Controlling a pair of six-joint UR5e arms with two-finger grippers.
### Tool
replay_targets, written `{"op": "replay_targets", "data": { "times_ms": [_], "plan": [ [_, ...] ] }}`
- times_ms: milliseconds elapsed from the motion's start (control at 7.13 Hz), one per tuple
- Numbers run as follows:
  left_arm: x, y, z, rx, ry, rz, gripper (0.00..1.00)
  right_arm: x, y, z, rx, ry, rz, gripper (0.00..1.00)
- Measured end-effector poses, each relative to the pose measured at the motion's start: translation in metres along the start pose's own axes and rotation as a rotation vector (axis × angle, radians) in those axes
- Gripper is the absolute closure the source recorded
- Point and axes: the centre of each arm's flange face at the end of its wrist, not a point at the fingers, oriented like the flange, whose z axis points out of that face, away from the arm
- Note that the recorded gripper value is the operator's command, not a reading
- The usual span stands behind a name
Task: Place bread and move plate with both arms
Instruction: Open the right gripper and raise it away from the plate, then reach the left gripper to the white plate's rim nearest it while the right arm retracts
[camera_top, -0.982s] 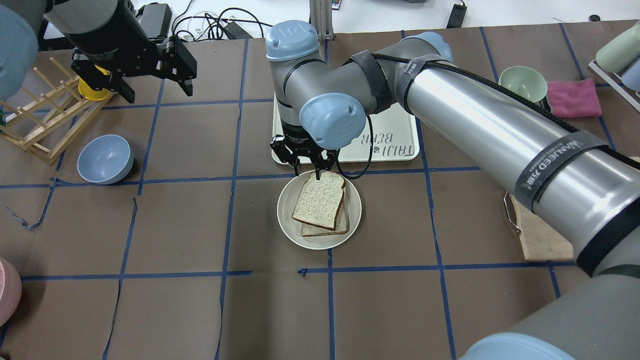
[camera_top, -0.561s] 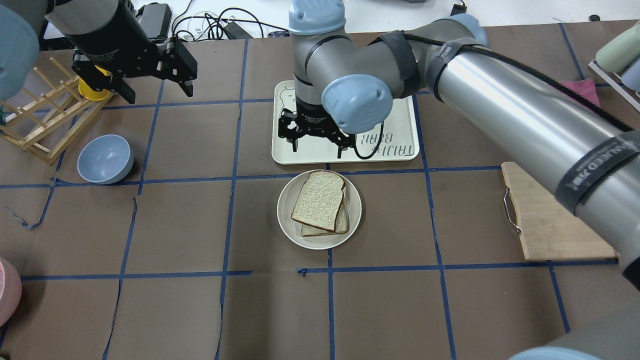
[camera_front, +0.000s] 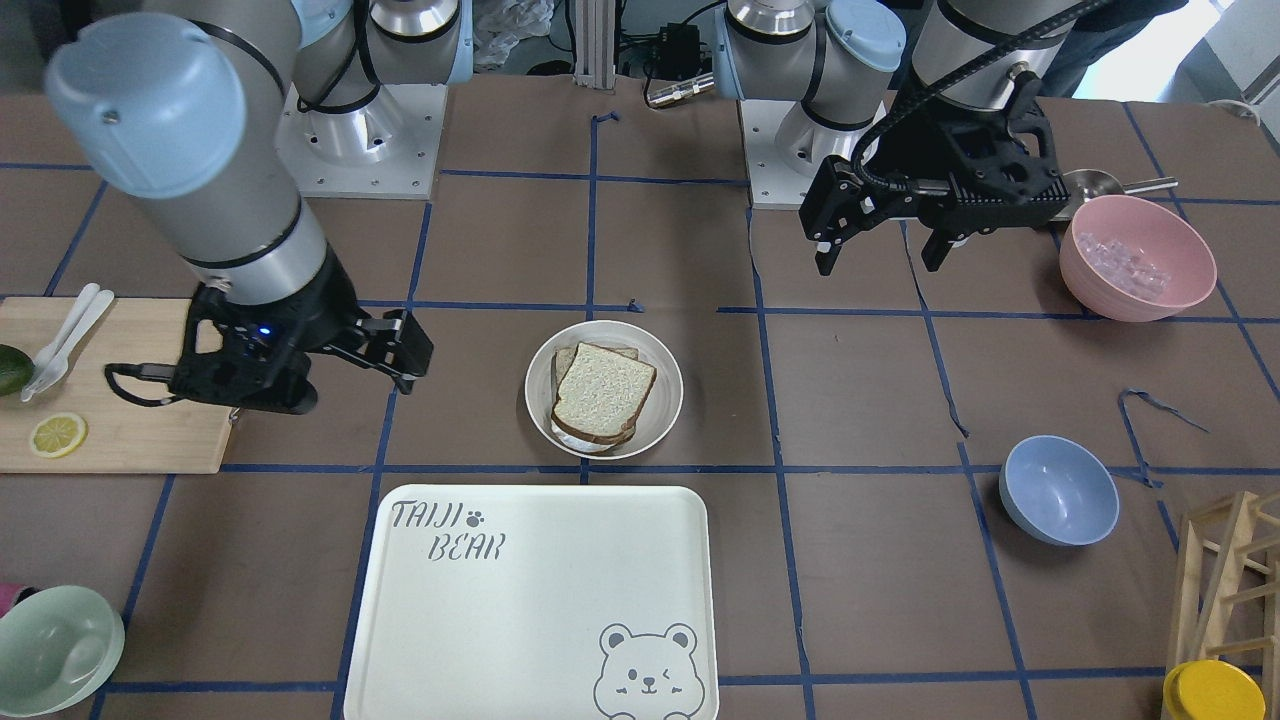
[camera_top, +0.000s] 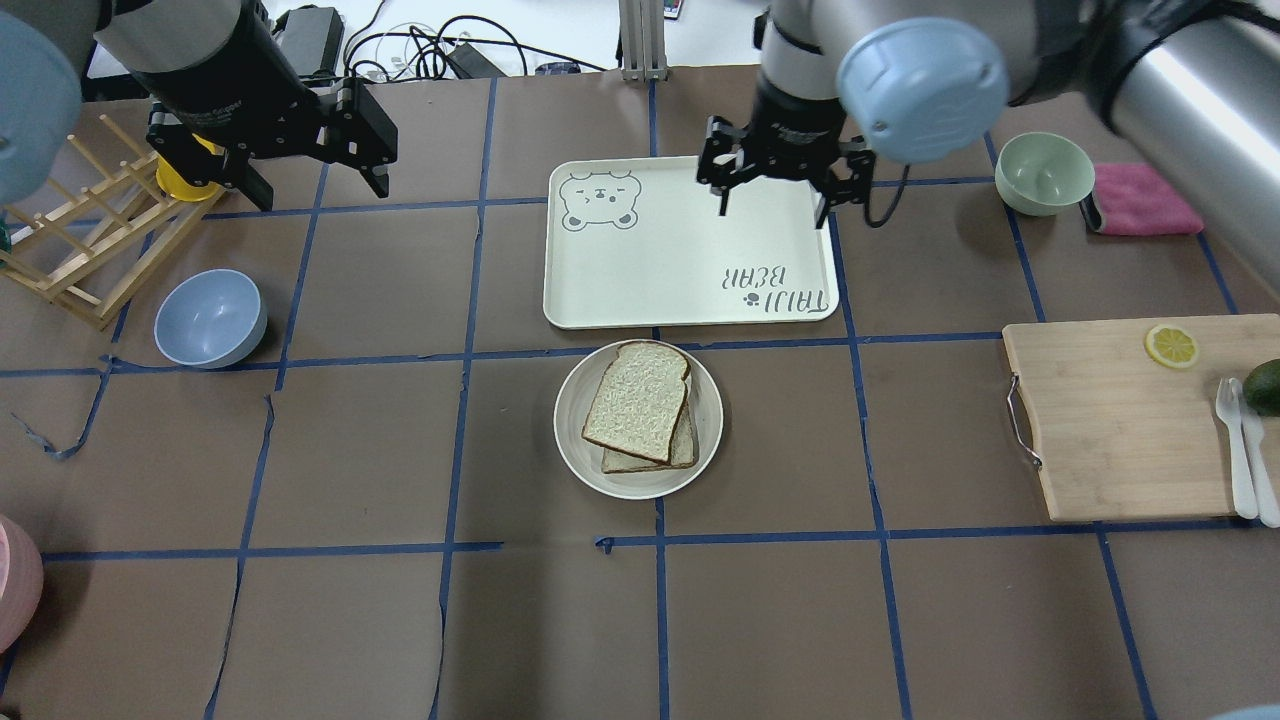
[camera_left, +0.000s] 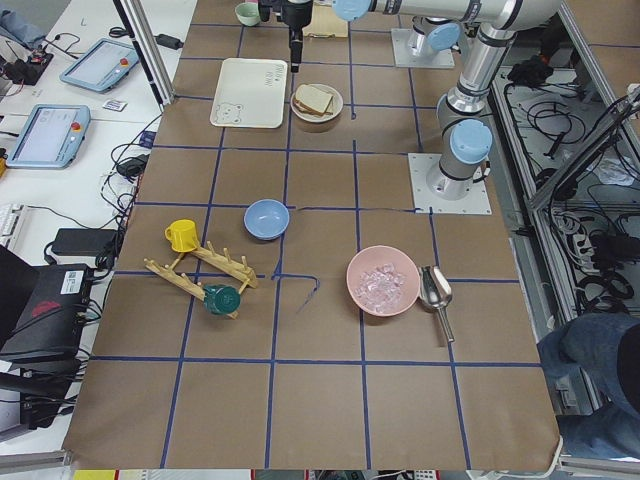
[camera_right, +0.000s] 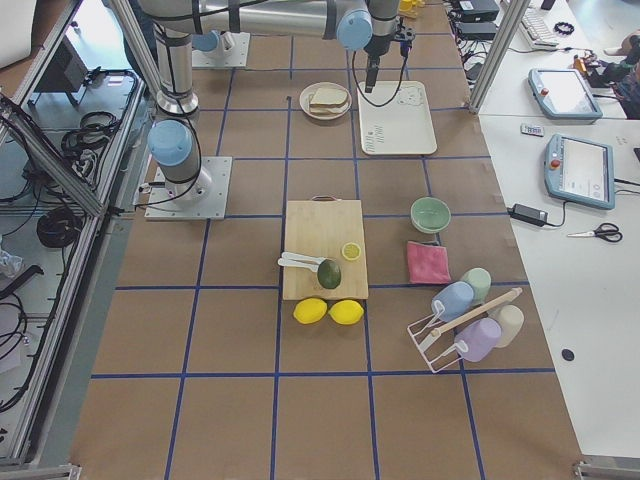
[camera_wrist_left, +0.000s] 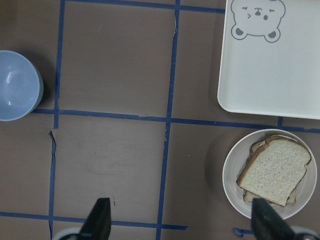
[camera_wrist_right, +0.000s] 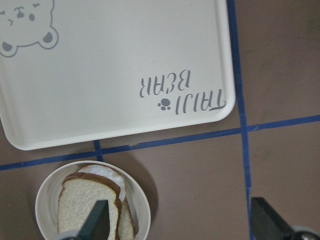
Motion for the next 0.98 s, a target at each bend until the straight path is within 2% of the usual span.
{"op": "replay_targets", "data": {
  "times_ms": [280, 561, 982],
  "plan": [
    [0.024, 0.008, 0.026, -0.043, 0.004, -0.03, 0.0, 0.042, 0.023, -0.038, -0.012, 0.019, -0.069, 0.0],
    [0.063, 0.013, 0.072, -0.028, 0.015, -0.04, 0.0, 0.06, 0.045, -0.064, -0.014, 0.018, -0.067, 0.0],
    [0.084, 0.041, 0.176, 0.002, 0.06, -0.014, 0.0, 0.061, 0.059, -0.065, -0.013, 0.018, -0.059, 0.0]
  ]
}}
